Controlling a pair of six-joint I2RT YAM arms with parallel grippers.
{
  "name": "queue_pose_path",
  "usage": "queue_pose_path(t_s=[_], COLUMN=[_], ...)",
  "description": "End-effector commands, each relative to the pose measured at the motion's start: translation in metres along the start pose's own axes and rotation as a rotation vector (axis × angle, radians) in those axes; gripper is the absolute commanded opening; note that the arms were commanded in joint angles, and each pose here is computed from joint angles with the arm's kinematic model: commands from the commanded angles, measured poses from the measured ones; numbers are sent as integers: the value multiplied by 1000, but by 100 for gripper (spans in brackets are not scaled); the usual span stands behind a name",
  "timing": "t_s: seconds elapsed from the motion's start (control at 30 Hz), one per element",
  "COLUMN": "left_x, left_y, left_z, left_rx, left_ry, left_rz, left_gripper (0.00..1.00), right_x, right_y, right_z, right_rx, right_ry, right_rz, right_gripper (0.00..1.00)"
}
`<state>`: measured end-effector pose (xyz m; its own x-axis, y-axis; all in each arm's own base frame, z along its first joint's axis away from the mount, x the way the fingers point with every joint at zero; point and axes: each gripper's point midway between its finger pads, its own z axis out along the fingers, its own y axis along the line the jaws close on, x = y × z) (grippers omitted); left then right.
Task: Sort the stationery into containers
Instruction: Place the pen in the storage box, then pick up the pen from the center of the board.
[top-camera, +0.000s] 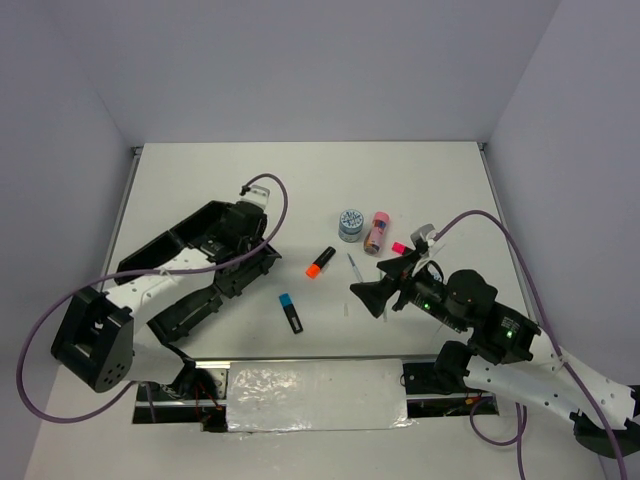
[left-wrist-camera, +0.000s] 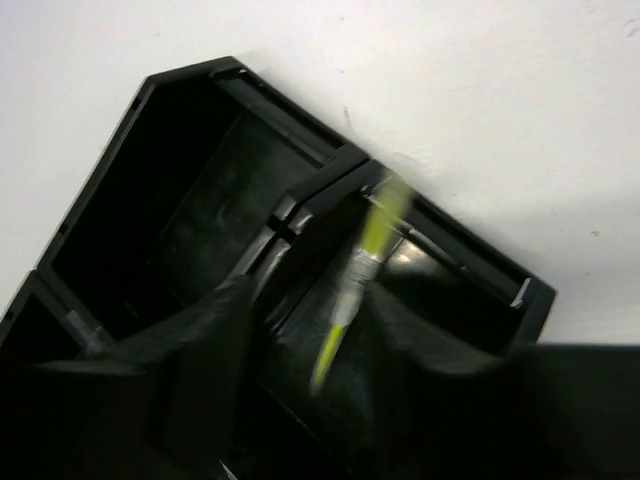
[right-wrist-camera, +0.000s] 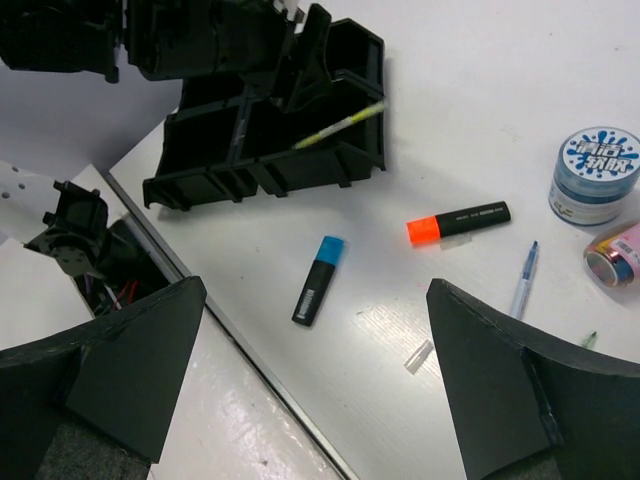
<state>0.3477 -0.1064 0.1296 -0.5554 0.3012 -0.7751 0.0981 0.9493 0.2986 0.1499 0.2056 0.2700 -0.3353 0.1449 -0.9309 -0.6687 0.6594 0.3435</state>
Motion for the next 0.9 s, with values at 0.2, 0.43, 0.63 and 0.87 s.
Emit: queue_pose_path(t_s=[0.2, 0.43, 0.63, 0.87], left_x=[-43, -73, -71, -58], left_y=[24, 45, 45, 35], left_z=[-46, -117, -148, -163], left_rx=[-1, 103, 190, 291], left_ry=[-141, -285, -239, -255], left_rz=[-211, -473, -454, -416], left_gripper=[75, 99, 99, 99], right_x=[-14, 33, 97, 125], right_y=[-12, -65, -123, -167], right_z=[-5, 11, 17, 15], right_rx=[81, 428, 705, 796], right_ry=[-20, 186, 475, 514], right_rz=[-11, 49, 103, 205], right_gripper=[100, 100, 88, 57])
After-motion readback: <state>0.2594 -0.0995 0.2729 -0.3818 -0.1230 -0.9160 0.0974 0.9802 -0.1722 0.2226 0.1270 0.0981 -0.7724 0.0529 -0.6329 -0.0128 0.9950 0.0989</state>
